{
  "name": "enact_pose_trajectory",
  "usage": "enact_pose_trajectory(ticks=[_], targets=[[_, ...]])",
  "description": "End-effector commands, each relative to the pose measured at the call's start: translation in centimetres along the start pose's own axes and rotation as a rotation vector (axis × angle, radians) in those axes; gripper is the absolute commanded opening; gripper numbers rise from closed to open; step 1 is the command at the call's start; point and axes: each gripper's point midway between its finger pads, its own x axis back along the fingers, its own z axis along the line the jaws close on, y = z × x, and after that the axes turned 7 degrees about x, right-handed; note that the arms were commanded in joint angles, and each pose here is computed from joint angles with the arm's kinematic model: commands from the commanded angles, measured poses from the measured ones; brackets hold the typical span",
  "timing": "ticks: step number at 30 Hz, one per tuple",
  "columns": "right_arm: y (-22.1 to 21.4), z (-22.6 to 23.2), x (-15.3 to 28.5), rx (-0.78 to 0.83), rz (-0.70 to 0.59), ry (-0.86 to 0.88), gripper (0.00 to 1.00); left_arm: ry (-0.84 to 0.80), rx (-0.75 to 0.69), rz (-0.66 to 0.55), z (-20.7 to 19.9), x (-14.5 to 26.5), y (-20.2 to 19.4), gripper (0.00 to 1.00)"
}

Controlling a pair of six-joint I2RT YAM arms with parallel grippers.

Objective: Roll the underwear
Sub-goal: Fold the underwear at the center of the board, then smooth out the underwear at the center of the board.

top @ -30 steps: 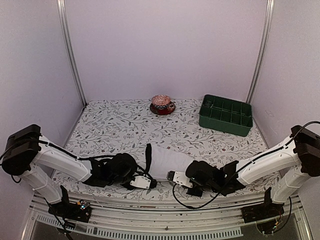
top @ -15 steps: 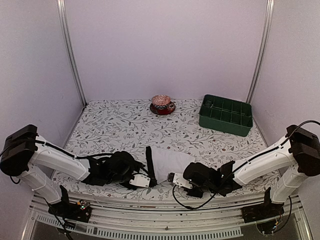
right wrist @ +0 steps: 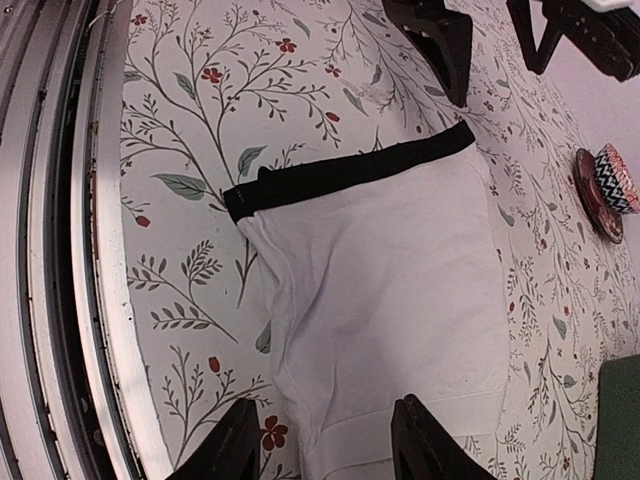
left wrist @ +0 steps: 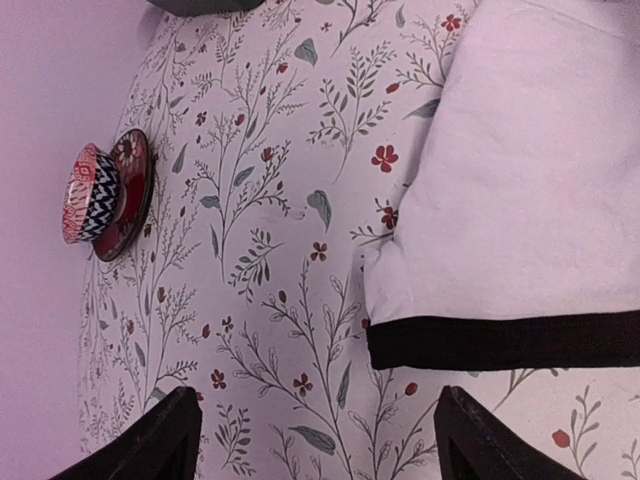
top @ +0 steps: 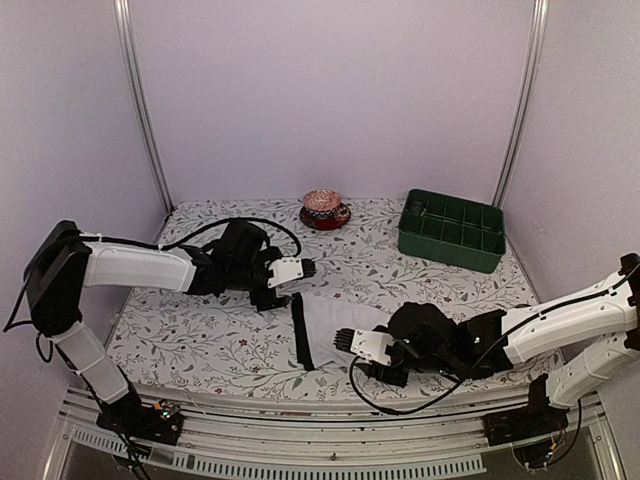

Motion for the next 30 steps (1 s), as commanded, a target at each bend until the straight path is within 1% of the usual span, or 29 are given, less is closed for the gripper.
enact_pose_trajectory(ticks=[1,3,6,9,12,14,16,18,21,24,27,30], targets=[[2.8,-1.6,-0.1,0.032,-0.068,-0.065,0.47,-0.135,0.146,0.047,-0.7,-1.6,-0.8,0.83],[2.9,-1.7,-0.9,0.056,-0.057,-0.075,0.47,-0.158,0.181,0.041,-0.5,-1.9,-0.4,0.83],[3.1,-1.3,-2.5,0.092,-0.039,-0.067,0.46,-0.18,0.194,0.032,-0.5,-2.6,0.3,0.83],[3.2,-0.9,-4.5,0.13,-0.011,-0.056,0.44,-0.174,0.197,0.068,-0.4,-4.1,-0.3,0.82],[3.3,-0.8,-6.5,0.151,0.012,-0.047,0.35,-0.167,0.187,0.125,-0.6,-5.5,-1.6,0.78],[3.1,-0.8,-7.6,0.154,0.022,-0.031,0.28,-0.142,0.178,0.165,-0.5,-6.4,-2.7,0.72],[2.8,-0.7,-8.5,0.159,0.033,-0.011,0.21,-0.109,0.172,0.191,-0.1,-6.8,-3.5,0.69],[2.4,-0.1,-9.4,0.171,0.054,0.018,0.11,-0.07,0.159,0.212,0.4,-6.9,-4.3,0.68],[1.2,1.8,-10.7,0.191,0.103,0.109,0.05,-0.034,0.153,0.236,1.1,-7.1,-5.1,0.68],[0.7,3.3,-11.4,0.191,0.12,0.181,0.04,-0.047,0.152,0.276,0.5,-7.9,-6.7,0.69],[0.5,4.7,-11.6,0.179,0.118,0.253,0.03,-0.054,0.156,0.277,0.4,-7.9,-7.0,0.73],[0.5,5.4,-12.0,0.168,0.126,0.288,0.04,-0.055,0.157,0.281,0.3,-7.9,-7.1,0.76]])
